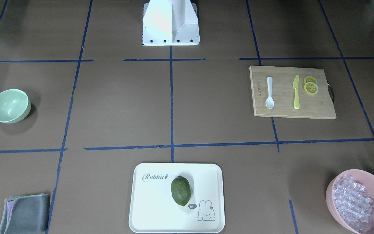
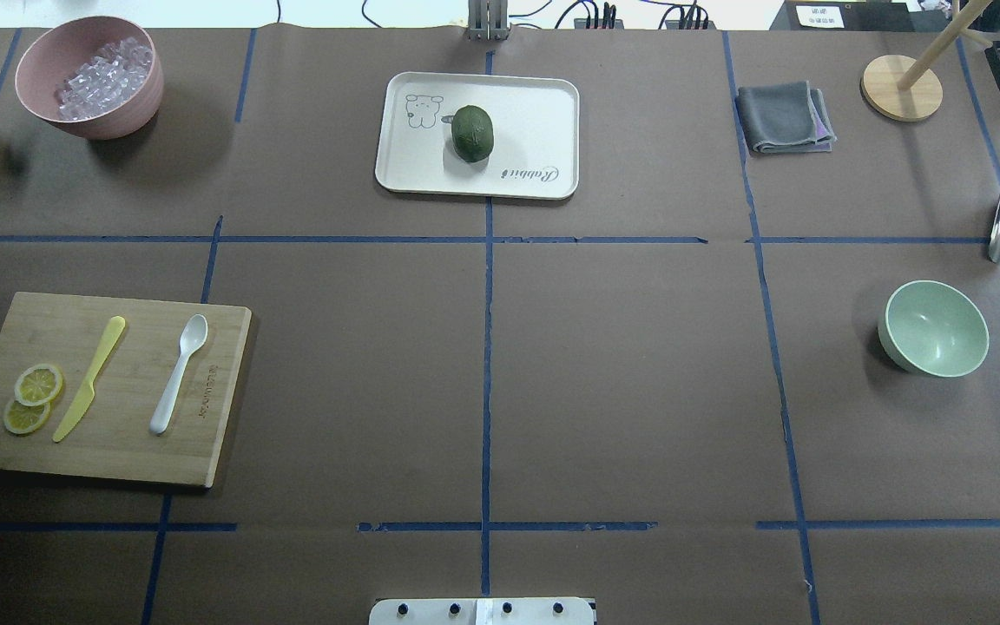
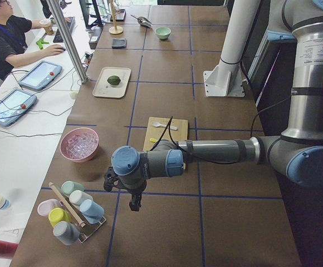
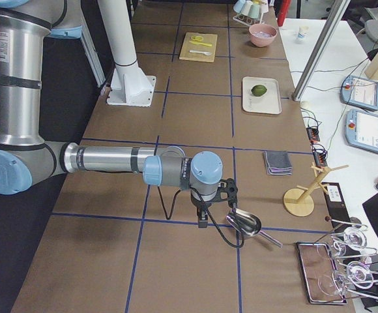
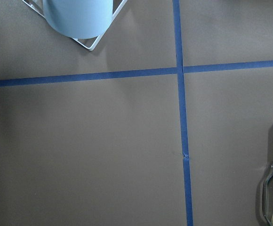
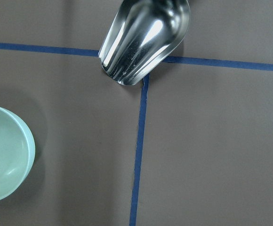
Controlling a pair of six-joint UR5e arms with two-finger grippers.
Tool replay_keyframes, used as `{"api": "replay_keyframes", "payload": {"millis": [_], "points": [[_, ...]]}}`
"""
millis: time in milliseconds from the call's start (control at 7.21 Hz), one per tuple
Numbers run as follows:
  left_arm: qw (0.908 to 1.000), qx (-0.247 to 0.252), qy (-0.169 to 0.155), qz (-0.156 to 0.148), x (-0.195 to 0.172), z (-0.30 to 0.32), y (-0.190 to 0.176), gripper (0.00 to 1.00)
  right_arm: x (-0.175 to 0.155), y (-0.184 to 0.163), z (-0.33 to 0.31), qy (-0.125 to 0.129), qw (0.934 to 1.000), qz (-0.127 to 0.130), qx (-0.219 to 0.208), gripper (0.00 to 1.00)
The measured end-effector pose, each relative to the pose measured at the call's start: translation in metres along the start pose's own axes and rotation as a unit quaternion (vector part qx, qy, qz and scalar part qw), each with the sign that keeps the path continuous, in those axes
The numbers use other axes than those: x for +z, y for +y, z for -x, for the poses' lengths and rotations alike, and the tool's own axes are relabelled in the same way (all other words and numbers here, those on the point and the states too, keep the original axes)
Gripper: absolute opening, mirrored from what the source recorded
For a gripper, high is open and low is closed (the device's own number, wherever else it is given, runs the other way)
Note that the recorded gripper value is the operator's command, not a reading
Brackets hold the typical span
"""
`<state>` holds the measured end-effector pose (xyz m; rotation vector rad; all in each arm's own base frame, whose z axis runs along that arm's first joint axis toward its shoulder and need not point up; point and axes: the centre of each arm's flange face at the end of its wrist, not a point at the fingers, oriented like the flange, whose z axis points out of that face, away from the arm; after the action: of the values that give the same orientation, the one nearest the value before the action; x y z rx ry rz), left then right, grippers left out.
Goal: Place spoon in bowl
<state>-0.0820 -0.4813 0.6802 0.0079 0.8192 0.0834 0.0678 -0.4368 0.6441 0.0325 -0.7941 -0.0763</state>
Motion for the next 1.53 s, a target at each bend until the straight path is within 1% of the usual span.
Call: {"api": "replay_keyframes", "payload": {"millis": [555, 971, 1387, 1526], "points": [[1.0, 0.0, 0.0, 0.0, 0.0, 0.0, 0.0, 1.0, -0.006, -0.006, 0.005, -0.001, 1.0, -0.007, -0.003, 1.0], [1.0, 0.001, 0.0, 0.0, 0.001, 0.0, 0.0, 1.0, -0.017, -0.009, 0.015, 0.0, 0.9998, -0.017, -0.011, 1.0], [1.0, 0.005, -0.001, -0.003, -0.003, -0.004, -0.005, 1.0, -0.033, -0.026, 0.038, 0.009, 0.9989, -0.033, -0.031, 1.0], [1.0, 0.007, -0.001, -0.004, -0.004, -0.006, -0.007, 1.0, -0.03, -0.032, 0.052, 0.005, 0.9993, -0.034, -0.014, 1.0]]}}
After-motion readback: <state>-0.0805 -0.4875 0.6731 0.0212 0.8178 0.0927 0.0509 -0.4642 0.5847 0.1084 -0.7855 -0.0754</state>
